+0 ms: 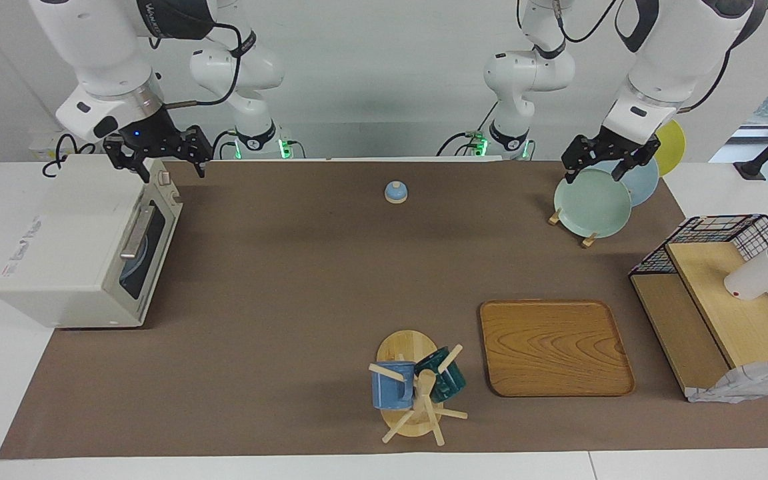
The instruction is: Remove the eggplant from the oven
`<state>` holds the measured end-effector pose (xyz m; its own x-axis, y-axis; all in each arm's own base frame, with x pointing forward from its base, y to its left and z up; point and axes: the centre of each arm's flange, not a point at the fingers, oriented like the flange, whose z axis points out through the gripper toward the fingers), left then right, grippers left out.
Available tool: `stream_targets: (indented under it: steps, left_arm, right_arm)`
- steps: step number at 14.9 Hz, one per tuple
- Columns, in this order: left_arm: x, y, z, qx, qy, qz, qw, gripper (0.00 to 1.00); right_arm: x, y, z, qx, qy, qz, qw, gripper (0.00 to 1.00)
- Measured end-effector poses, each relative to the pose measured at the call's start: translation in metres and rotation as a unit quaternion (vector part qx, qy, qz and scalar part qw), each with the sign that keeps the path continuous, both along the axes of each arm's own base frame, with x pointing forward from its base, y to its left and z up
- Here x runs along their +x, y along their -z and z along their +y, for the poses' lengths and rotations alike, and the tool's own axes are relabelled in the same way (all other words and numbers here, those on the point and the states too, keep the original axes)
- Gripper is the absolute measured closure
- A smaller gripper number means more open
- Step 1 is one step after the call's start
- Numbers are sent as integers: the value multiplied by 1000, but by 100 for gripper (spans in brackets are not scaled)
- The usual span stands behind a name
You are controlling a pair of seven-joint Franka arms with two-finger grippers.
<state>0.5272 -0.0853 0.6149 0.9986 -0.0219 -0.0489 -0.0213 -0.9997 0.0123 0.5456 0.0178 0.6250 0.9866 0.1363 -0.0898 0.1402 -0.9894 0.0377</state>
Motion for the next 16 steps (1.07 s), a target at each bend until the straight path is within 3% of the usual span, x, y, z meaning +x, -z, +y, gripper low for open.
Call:
stream_targets:
  steps: [3,8,12,16]
  left_arm:
    - [0,0,0,0,0,0,1000,0]
    - [0,0,0,0,0,0,1000,0]
    - [0,0,0,0,0,0,1000,0]
    - [0,0,0,0,0,0,1000,0]
  right_arm:
    - [1,3,0,1,-13,1,1000,9]
    - [9,20,-18,-8,-47,-19,999,63]
    - [4,44,-48,-27,8,-23,999,99]
    - [-7,95,-79,-33,36,-45,998,99]
